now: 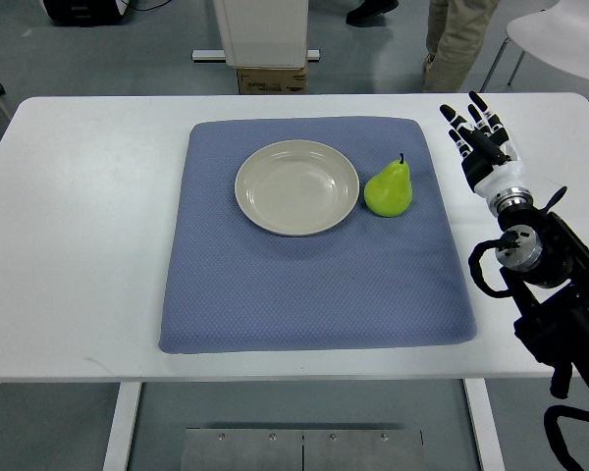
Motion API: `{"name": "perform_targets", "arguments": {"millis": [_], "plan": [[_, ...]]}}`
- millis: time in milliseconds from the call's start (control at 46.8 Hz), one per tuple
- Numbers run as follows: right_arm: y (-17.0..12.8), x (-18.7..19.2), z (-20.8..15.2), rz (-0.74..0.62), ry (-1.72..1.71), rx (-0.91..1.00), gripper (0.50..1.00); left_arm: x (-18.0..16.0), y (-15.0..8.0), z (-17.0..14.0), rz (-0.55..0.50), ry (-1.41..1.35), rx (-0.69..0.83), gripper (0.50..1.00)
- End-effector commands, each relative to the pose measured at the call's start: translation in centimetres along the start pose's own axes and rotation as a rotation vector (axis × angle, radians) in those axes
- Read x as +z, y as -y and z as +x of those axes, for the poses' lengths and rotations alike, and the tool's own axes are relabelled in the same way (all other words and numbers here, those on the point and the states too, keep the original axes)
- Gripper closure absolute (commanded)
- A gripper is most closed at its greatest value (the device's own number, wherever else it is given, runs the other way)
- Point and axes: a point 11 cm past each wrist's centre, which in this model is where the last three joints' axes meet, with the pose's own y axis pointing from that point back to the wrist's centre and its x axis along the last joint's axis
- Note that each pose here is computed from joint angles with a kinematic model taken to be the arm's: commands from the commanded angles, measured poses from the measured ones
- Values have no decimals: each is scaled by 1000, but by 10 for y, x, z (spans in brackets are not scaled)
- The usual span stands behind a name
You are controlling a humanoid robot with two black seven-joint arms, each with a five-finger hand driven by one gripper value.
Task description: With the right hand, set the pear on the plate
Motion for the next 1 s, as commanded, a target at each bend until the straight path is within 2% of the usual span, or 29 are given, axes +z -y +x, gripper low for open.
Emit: {"name": "perform_targets", "arguments": {"millis": [0, 470, 983], "plan": [[0, 0, 0, 0, 0, 0, 500, -1, 0, -1, 1, -3, -6, 500], [-1, 9, -3, -38, 10, -10, 500, -1, 0, 0, 2, -2, 0, 500], [2, -6, 4, -38, -40, -26, 500, -1, 0, 0, 2, -1, 2, 500]]}}
